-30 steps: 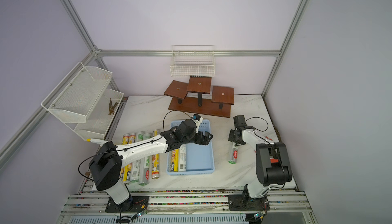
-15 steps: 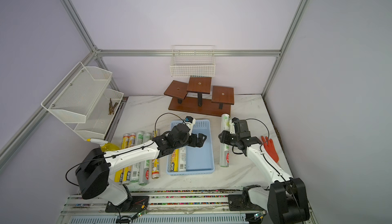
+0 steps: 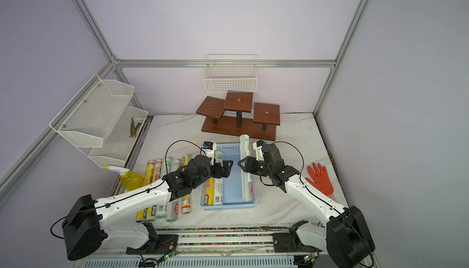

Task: Put the plastic wrap into the basket
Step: Place the plastic wrap in the basket.

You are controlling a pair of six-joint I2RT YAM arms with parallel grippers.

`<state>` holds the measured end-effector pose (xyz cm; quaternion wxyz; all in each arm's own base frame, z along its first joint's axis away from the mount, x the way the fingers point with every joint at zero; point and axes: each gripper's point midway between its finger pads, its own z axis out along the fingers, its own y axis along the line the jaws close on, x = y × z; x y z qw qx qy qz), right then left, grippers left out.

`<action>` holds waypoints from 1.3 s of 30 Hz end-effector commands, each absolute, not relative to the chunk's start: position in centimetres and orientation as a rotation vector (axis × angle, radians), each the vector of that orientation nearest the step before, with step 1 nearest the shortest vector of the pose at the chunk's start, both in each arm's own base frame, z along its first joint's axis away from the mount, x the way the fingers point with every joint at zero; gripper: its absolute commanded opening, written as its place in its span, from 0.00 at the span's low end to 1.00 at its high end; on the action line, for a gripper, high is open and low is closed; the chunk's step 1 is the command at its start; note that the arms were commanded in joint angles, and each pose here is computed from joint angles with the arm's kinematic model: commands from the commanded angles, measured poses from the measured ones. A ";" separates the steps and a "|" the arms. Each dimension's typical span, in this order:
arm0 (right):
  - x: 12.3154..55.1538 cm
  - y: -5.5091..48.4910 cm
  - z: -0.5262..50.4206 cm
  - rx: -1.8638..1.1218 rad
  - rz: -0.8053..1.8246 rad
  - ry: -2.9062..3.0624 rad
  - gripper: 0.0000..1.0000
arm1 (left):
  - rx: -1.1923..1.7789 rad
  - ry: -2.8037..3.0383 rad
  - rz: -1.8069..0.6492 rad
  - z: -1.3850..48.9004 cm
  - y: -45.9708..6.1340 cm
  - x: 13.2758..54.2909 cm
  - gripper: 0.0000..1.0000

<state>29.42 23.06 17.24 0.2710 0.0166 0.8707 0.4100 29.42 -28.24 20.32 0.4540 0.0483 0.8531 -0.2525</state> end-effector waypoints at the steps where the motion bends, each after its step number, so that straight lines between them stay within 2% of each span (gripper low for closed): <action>1: 30.2 25.8 19.8 0.033 1.221 2.223 0.33 | 0.055 2.046 -0.605 21.8 -27.0 29.7 1.00; 22: 32.1 30.1 14.7 0.127 1.263 2.327 0.33 | 0.010 2.051 -0.538 21.1 -24.6 29.3 1.00; 39: 32.5 31.7 9.6 0.103 1.272 2.457 0.39 | 0.012 2.055 -0.540 20.7 -24.5 29.4 1.00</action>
